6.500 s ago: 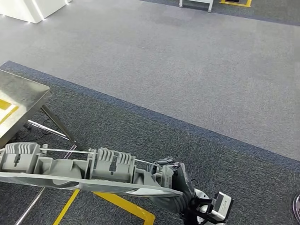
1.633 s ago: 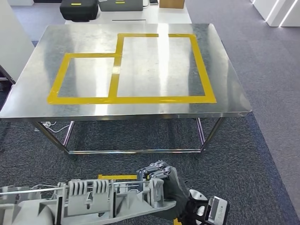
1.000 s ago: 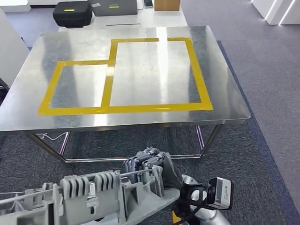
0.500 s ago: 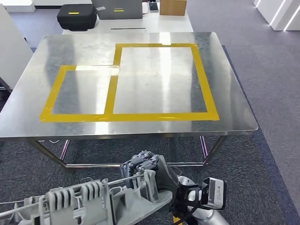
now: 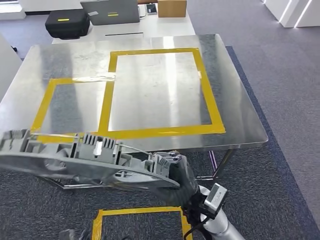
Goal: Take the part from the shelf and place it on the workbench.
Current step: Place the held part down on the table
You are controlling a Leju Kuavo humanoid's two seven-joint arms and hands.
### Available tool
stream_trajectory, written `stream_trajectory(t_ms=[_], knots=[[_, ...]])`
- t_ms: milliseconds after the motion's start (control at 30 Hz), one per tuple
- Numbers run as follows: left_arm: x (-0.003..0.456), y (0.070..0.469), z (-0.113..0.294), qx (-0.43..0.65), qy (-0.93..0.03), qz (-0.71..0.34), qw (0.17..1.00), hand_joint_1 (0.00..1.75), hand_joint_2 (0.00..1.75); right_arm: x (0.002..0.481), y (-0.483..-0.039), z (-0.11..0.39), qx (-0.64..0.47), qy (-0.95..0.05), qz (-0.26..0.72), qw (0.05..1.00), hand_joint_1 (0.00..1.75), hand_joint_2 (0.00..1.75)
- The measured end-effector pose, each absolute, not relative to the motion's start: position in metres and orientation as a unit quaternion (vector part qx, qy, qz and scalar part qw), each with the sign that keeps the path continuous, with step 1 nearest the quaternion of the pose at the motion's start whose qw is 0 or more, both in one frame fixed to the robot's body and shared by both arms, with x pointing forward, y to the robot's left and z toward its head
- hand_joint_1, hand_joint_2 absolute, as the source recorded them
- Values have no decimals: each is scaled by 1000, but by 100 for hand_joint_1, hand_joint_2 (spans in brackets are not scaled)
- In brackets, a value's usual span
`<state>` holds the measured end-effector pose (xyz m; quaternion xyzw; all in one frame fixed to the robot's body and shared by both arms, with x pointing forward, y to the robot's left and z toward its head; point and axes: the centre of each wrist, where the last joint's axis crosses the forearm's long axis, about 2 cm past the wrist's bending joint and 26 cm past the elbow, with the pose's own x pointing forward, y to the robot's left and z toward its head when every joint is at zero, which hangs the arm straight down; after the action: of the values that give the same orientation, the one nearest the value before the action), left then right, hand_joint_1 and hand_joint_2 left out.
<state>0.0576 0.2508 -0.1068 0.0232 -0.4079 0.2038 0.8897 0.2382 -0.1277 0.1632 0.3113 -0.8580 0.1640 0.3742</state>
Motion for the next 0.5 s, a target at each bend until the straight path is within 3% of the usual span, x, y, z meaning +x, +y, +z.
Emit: stream_trajectory(t_ms=[133,500], knots=[[34,272,-112,43,-385,196,901,0,175,238,-135,161,300,-860,164,379,175,175],[30,278,-113,41,-369,178,911,0,175,233,-142,157,285,-859,164,392,175,175]])
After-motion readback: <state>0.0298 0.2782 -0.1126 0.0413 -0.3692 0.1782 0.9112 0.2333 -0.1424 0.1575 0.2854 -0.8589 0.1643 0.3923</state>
